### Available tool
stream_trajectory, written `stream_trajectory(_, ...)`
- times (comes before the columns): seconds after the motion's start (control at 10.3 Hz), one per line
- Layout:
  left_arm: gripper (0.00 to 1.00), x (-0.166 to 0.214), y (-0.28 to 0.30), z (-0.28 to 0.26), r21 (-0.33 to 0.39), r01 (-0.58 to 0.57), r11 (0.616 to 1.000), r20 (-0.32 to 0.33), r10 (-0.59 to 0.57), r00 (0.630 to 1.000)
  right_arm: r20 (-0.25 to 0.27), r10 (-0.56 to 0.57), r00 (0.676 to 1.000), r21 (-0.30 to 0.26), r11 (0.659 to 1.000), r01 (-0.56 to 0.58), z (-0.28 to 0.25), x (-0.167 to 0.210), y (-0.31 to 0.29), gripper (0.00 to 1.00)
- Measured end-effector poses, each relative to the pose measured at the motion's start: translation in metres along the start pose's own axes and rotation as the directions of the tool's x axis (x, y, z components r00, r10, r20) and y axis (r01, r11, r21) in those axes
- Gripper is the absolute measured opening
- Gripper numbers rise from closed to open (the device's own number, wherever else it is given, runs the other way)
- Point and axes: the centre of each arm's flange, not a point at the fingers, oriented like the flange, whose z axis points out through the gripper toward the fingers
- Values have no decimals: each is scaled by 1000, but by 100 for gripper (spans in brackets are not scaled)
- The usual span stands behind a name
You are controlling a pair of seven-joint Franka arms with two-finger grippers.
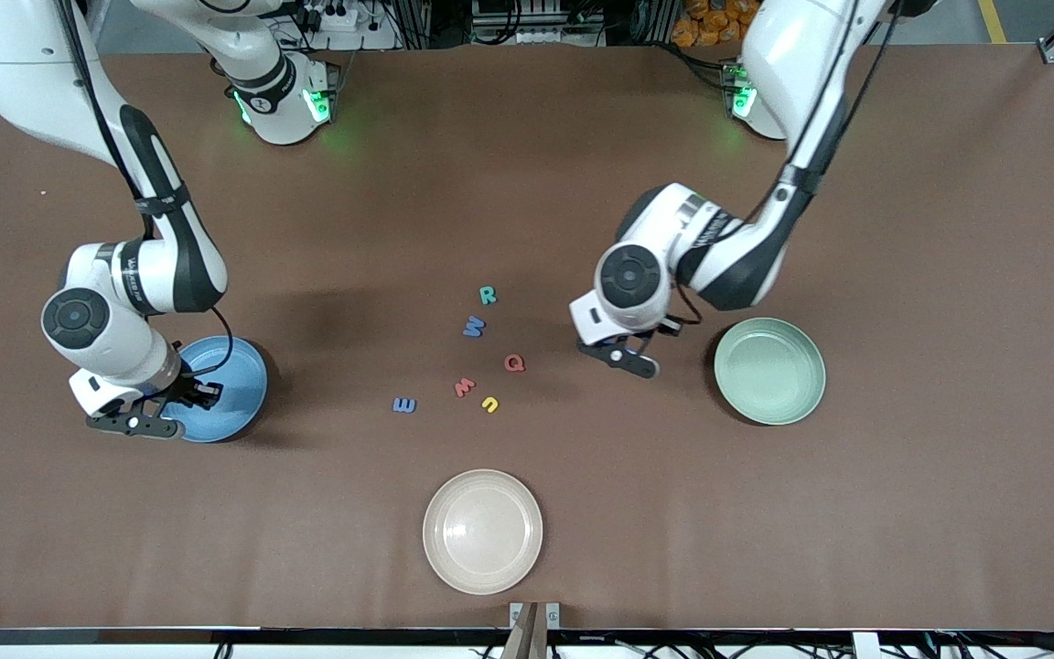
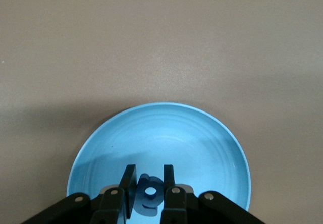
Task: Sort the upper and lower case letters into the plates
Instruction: 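Carry the H to the green plate while the right gripper drops the a, then release the H on the green plate while the right gripper grasps blue m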
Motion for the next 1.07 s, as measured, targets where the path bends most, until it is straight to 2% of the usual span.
stream_trajectory(0.19, 33, -10, -66, 21, 48, -53, 997, 34, 52, 998, -3, -2, 1000, 1, 1000, 2, 0, 2, -2, 27)
stream_trajectory(0.29, 33, -11, -90, 35, 63, -57, 996, 12, 56, 998, -7, -4, 1000, 2, 1000, 4, -2, 3, -3, 28)
stream_trajectory(0.39, 33, -9, -104, 52, 65, -52, 997, -45, 55, 997, -10, -5, 1000, 3, 1000, 5, -3, 5, -4, 33)
stream_trajectory(0.58, 33, -10, -115, 76, 54, -43, 998, -126, 50, 991, -12, -12, 1000, 8, 1000, 12, -4, 4, -13, 62)
stream_trajectory(0.78, 33, -9, -107, 72, 55, -57, 997, -138, 64, 988, -24, 9, 1000, 19, 1000, -9, -10, 4, -47, 91)
stream_trajectory(0.87, 33, -10, -104, 70, 55, -61, 997, -137, 68, 988, -34, 20, 999, 25, 1000, -19, -14, 5, -73, 100)
stream_trajectory(1.07, 33, -16, -106, 70, 59, -62, 996, -110, 69, 992, -43, 25, 999, 41, 999, -24, -12, -1, -141, 100)
